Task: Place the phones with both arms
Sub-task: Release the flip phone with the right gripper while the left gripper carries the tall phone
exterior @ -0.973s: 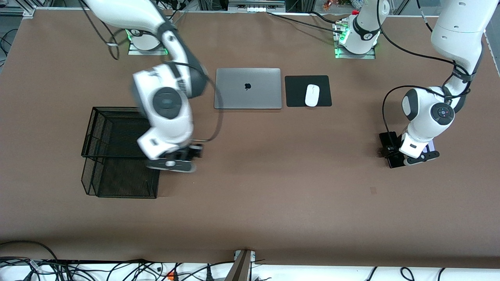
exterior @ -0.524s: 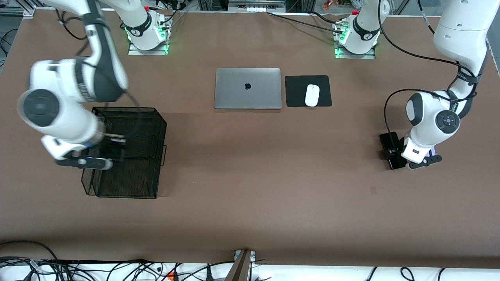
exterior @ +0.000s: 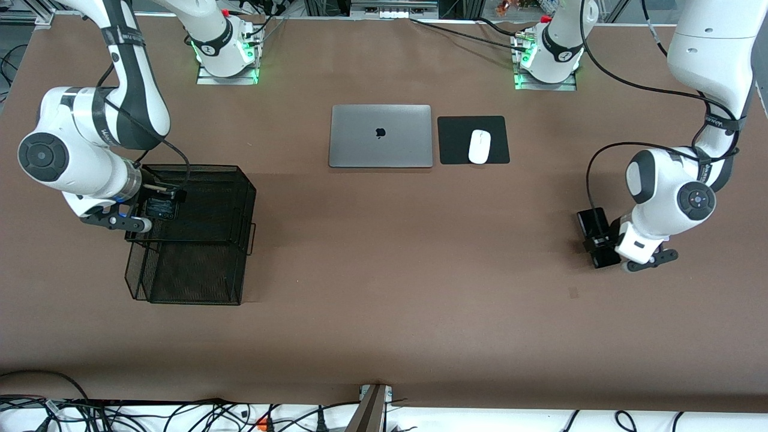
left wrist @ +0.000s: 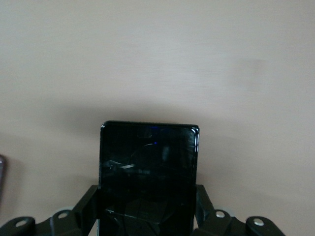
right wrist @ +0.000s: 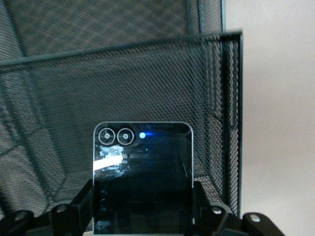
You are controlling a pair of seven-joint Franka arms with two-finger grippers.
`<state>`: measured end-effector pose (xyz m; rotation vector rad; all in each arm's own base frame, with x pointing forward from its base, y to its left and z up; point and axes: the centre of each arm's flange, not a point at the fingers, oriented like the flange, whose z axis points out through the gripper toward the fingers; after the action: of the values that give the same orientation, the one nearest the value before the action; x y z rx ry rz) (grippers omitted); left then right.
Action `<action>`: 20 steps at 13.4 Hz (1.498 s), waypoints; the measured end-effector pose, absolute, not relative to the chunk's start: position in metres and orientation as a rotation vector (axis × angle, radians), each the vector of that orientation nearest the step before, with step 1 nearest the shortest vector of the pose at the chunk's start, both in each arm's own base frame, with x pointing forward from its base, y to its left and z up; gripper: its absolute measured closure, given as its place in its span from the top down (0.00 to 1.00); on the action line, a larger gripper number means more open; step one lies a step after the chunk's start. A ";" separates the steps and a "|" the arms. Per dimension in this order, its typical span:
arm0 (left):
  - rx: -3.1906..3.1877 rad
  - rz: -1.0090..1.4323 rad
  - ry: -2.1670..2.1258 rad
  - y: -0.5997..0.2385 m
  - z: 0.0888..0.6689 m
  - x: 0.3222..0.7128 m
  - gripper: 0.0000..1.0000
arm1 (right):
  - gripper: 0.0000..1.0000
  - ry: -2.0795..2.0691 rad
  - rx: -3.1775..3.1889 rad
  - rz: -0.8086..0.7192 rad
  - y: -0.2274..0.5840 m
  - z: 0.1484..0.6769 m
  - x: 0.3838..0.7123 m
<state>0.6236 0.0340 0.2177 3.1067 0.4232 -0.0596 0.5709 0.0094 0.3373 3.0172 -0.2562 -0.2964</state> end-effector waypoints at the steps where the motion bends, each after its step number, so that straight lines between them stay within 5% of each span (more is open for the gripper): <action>1: 3.101 -0.073 0.388 0.017 0.228 0.631 0.81 | 0.81 -0.260 3.015 -0.311 0.004 0.328 0.565; 11: 3.053 -0.051 0.410 -0.289 0.240 0.624 0.81 | 0.81 -0.283 3.056 -0.251 -0.019 0.320 0.563; 14: 3.034 -0.028 0.365 -0.368 0.230 0.613 0.81 | 1.00 -0.284 3.058 -0.244 -0.019 0.321 0.563; 20: 3.022 -0.011 0.173 -0.479 0.204 0.574 0.81 | 1.00 -0.243 3.077 -0.111 -0.004 0.358 0.586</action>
<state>0.5736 -0.4795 0.2042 3.0223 0.1735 -0.0108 0.5865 -0.0044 0.3582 3.0771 -0.2430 -0.1110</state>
